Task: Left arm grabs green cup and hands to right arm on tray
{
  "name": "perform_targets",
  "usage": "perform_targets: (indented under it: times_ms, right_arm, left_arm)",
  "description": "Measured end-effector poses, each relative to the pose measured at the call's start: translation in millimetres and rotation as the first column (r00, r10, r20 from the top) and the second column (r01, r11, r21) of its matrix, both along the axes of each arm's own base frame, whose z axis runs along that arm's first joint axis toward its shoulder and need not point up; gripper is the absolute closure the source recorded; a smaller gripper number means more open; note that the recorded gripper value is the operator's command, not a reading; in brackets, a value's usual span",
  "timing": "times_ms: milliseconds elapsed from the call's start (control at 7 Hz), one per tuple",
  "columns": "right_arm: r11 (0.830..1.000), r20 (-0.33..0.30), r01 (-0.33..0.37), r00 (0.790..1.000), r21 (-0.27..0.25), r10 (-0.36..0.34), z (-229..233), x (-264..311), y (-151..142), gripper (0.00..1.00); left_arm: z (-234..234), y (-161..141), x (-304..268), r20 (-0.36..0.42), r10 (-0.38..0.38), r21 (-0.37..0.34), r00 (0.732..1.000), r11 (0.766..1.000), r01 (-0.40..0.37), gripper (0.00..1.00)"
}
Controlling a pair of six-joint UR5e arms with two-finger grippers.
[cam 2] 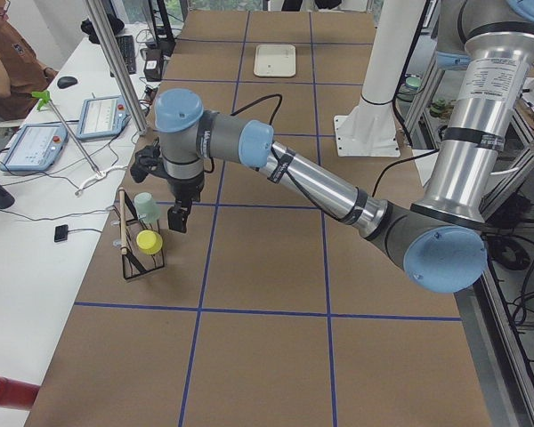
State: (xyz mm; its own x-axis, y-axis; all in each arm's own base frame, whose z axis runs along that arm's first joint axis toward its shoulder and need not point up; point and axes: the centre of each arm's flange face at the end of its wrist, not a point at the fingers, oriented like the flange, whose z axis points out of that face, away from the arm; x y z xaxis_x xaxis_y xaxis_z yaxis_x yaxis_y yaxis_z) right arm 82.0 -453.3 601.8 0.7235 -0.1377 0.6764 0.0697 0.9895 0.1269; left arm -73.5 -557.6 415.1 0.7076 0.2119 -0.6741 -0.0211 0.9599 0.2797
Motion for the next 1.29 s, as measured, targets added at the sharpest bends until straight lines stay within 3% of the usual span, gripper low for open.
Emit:
perform_targets:
  times_ms: [429, 714, 1000, 1286]
  right_arm:
    - [1.0, 0.0, 0.0, 1.0, -0.001, 0.0, 1, 0, 0, 0.0]
    - [1.0, 0.001, 0.0, 1.0, 0.0, 0.0, 0, 0, 0, 0.0]
    - [1.0, 0.001, 0.0, 1.0, 0.0, 0.0, 0, 0, 1, 0.0]
    - [1.0, 0.001, 0.001, 1.0, -0.003, -0.001, 2, 0, 1, 0.0]
  left_arm:
    - [-46, -2, 49, -0.034, -0.011, 0.021, 0.999, 1.0, 0.012, 0.0]
    - [-58, -8, 91, -0.091, -0.174, -0.097, 0.981, 0.981, 0.165, 0.0]
    - [-54, -25, 154, -0.048, -0.403, -0.147, 0.914, 0.908, 0.392, 0.0]
    - [-48, -53, 208, -0.009, -0.579, -0.139, 0.816, 0.808, 0.572, 0.0]
